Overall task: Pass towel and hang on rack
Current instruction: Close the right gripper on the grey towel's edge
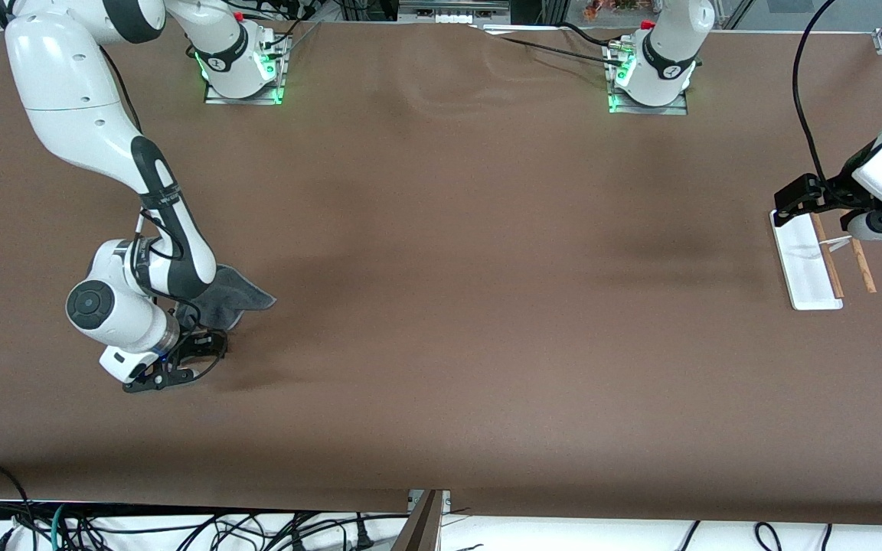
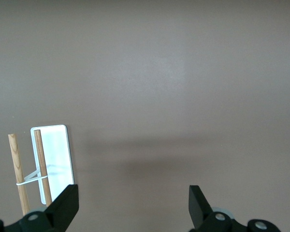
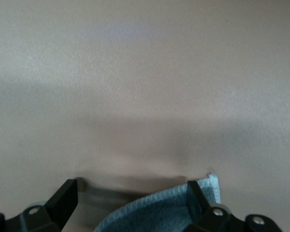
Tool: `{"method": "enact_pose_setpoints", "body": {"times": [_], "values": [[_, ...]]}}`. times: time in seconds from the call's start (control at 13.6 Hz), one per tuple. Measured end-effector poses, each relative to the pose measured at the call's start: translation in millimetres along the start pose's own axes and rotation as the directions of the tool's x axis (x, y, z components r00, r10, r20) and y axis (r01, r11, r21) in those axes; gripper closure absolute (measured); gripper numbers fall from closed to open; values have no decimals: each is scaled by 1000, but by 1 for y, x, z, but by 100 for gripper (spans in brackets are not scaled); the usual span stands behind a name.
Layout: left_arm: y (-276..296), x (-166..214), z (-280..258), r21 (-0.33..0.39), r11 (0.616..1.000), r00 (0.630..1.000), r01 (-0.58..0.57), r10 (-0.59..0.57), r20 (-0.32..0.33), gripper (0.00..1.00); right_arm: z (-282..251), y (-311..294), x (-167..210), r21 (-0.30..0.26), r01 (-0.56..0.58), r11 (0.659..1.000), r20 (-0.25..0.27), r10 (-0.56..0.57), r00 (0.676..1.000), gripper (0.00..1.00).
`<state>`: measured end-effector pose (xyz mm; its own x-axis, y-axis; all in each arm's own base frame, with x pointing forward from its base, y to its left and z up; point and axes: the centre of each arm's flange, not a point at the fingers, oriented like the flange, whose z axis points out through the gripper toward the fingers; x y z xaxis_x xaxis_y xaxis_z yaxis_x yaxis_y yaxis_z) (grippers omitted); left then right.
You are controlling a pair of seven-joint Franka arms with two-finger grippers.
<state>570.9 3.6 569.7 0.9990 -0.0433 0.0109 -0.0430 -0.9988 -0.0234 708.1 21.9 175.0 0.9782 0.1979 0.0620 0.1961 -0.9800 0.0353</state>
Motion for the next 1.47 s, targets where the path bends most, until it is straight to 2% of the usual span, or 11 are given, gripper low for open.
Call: {"method": "enact_pose_setpoints", "body": {"times": [0.44, 0.74, 0.88, 1.11, 1.18, 1.25, 1.33, 1.47], "values": [[0, 0, 0, 0, 1000, 1000, 0, 0, 0, 0, -21, 3, -3, 7, -5, 1000, 56, 4, 998, 0], [0, 0, 0, 0, 1000, 1000, 0, 0, 1, 0, -23, 12, -5, -1, -16, 1000, 67, 16, 998, 4], [0, -1, 1, 0, 1000, 1000, 0, 0, 6, 0, -22, 13, -6, -1, -17, 1000, 69, 17, 997, 24], [0, -1, 1, 0, 1000, 1000, 0, 0, 9, 0, -22, 13, -6, 0, -17, 1000, 71, 17, 997, 22], [0, -1, 1, 0, 1000, 1000, 0, 0, 10, 0, -22, 13, -6, 0, -17, 1000, 72, 17, 997, 26], [0, -1, 1, 0, 1000, 1000, 0, 0, 10, 0, -22, 13, -6, 0, -17, 1000, 72, 17, 997, 26], [0, -1, 1, 0, 1000, 1000, 0, 0, 10, 0, -22, 13, -6, 0, -17, 1000, 73, 17, 997, 33], [0, -1, 1, 0, 1000, 1000, 0, 0, 11, 0, -22, 13, -7, 0, -17, 1000, 77, 17, 997, 57]]}}
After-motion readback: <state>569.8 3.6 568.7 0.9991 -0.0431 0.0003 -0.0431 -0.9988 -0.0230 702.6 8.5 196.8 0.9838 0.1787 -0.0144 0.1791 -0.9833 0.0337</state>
